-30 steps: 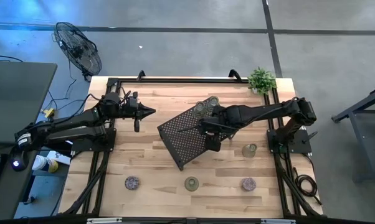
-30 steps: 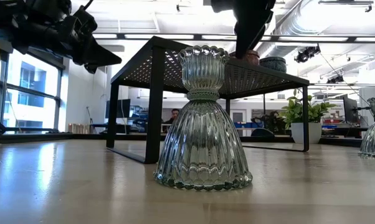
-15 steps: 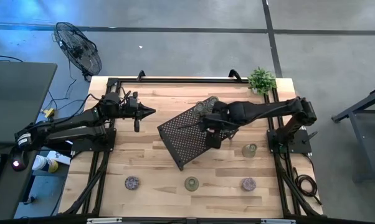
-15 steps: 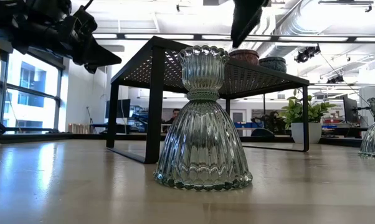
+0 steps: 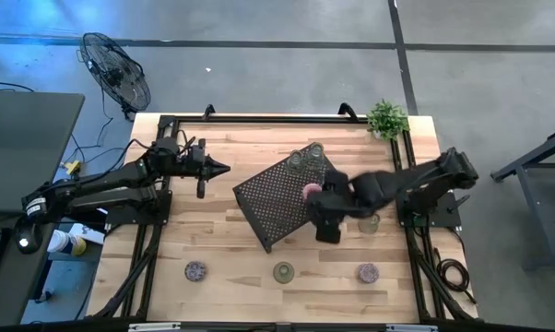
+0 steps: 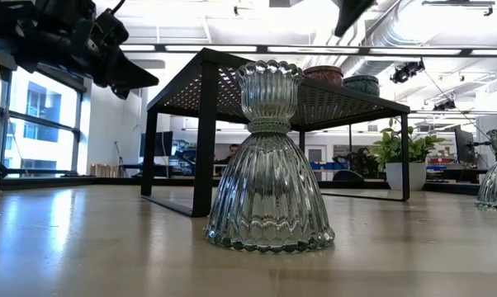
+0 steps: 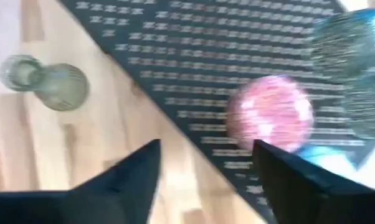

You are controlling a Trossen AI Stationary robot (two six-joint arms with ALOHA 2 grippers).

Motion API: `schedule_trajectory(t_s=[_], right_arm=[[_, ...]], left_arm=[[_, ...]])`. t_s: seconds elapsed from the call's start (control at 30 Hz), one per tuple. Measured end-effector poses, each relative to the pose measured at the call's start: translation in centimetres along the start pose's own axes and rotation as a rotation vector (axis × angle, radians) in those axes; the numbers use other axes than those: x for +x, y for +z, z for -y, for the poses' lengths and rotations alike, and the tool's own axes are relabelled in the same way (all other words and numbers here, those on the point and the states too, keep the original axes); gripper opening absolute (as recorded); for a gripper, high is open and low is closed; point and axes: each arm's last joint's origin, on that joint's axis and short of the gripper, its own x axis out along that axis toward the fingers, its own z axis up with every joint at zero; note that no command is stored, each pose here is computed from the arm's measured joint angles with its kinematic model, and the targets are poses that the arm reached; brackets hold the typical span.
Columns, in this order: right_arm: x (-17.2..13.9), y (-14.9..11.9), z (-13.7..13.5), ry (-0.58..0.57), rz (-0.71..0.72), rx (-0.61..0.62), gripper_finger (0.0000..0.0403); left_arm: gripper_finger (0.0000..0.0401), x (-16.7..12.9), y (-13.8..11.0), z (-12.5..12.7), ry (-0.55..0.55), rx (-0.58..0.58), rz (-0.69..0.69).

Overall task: Pick & Place candle stick holders
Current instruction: Put the top green glass candle holder on the shelf

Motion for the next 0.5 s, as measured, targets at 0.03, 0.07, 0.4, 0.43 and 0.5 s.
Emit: schedule_trajectory(t_s=[0.03,0.07,0.4,0.43,0.5], right_arm=[[0.3,-0.7,-0.6,0.012,0.022,0.01,0.0222],[0.5,-1.5,-1.1,0.028,0.05,0.023,0.0195],[-0.9,-10.4,-2.8,0.139,0.196,0.304,0.002],[-0.9,-11.3,-2.8,0.129,0.185,0.336,0.0023],[-0.5,-13.2,-2.6,0.087,0.157,0.403,0.0022]], left_arm=[[0.0012,0.0,0.0,0.0,-0.002,0.007,0.0],[0.0012,0.0,0.0,0.0,-0.002,0.009,0.001],[0.0012,0.5,0.7,1.9,-0.075,0.087,0.067],[0.0012,0.6,0.8,2.2,-0.072,0.101,0.072],[0.0012,0.7,0.9,2.9,-0.068,0.115,0.082]])
